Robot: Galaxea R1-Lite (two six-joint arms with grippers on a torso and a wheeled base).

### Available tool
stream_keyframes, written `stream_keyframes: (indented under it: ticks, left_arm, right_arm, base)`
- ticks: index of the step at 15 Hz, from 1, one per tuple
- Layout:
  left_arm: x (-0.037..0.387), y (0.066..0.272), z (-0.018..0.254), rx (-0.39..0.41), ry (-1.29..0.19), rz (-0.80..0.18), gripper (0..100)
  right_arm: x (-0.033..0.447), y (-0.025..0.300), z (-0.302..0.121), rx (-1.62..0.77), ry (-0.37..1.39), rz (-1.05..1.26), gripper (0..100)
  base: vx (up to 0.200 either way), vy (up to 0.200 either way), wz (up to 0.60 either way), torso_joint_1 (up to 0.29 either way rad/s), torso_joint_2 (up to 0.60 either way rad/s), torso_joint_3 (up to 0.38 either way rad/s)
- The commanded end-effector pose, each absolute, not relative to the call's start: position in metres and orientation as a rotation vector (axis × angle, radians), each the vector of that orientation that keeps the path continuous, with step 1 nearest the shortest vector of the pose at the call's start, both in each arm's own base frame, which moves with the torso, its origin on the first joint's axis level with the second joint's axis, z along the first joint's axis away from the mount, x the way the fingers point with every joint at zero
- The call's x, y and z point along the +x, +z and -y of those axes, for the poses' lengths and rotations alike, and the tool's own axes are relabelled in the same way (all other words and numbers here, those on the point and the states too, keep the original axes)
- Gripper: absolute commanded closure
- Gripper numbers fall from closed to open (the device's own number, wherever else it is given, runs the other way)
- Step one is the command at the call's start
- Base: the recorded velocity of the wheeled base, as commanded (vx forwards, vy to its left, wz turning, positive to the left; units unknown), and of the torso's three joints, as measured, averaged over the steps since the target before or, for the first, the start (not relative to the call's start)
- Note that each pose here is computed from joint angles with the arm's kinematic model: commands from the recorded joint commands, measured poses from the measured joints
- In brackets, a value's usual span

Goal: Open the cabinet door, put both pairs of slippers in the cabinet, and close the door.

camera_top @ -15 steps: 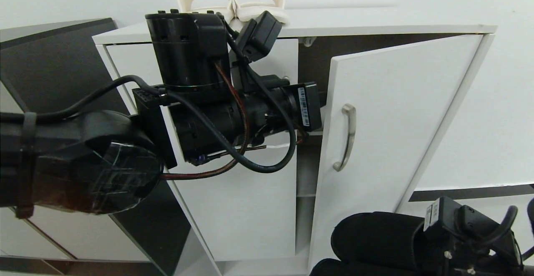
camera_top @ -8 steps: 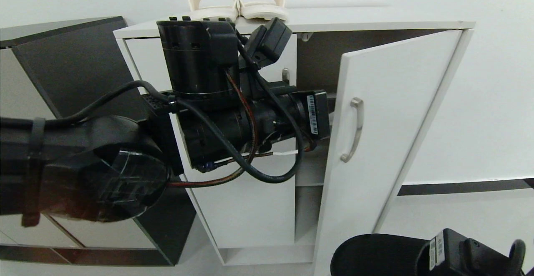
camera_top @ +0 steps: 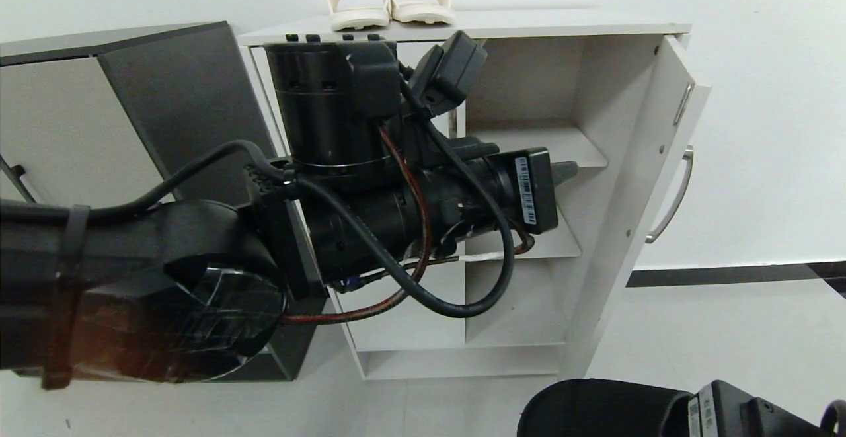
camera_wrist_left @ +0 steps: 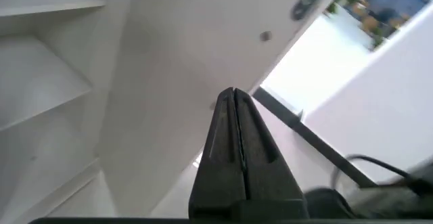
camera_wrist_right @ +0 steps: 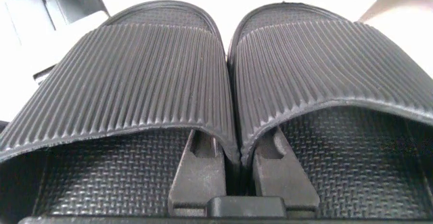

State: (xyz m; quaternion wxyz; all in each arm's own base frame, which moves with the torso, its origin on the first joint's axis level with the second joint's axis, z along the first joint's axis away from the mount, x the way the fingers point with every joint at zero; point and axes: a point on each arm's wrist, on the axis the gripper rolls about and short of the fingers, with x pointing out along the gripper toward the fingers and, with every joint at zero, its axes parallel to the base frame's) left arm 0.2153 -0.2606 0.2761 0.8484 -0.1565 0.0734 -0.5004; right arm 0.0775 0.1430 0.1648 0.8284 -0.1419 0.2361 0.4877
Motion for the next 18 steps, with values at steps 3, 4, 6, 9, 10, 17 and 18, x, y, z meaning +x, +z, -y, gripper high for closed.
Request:
stream_keyframes:
  ticks: [3,4,6,9,10,17,18]
  left_arm:
    - [0.216,0.277,0.204,-0.231,-0.793,-0.06,100]
    - [0.201,0.28,0.179,-0.189,-0.744,-0.027,100]
    - [0.164,0.284,0.122,-0.147,-0.621,-0.005,100]
    - [0.104,0.266,0.039,-0.12,-0.277,-0.071,100]
    - [0.08,0.256,0.025,-0.12,-0.185,-0.065,100]
    - [-0.024,0.14,-0.012,-0.016,0.536,-0.016,100]
    - [-0.028,0.125,-0.01,0.001,0.594,-0.02,100]
  right_arm:
    - [0.106,0.171,-0.165,-0.189,0.856,-0.49,100]
    - [0.115,0.17,-0.174,-0.172,0.759,-0.483,100]
    - [0.142,0.164,-0.2,-0.091,0.606,-0.469,100]
    - [0.174,0.15,-0.245,-0.072,0.424,-0.394,100]
    - [0.185,0.148,-0.259,-0.051,0.379,-0.373,100]
    - [0.224,0.144,-0.277,-0.042,0.169,-0.311,100]
    - [0.223,0.143,-0.276,-0.046,0.161,-0.312,100]
  base:
    - [0.0,0.0,0.0,0.0,0.0,0.0]
    - [0.0,0.0,0.0,0.0,0.0,0.0]
    - [0.0,0.0,0.0,0.0,0.0,0.0]
    - [0.0,0.0,0.0,0.0,0.0,0.0]
    - [0.0,0.0,0.0,0.0,0.0,0.0]
    - [0.0,0.0,0.0,0.0,0.0,0.0]
    - [0.0,0.0,0.0,0.0,0.0,0.0]
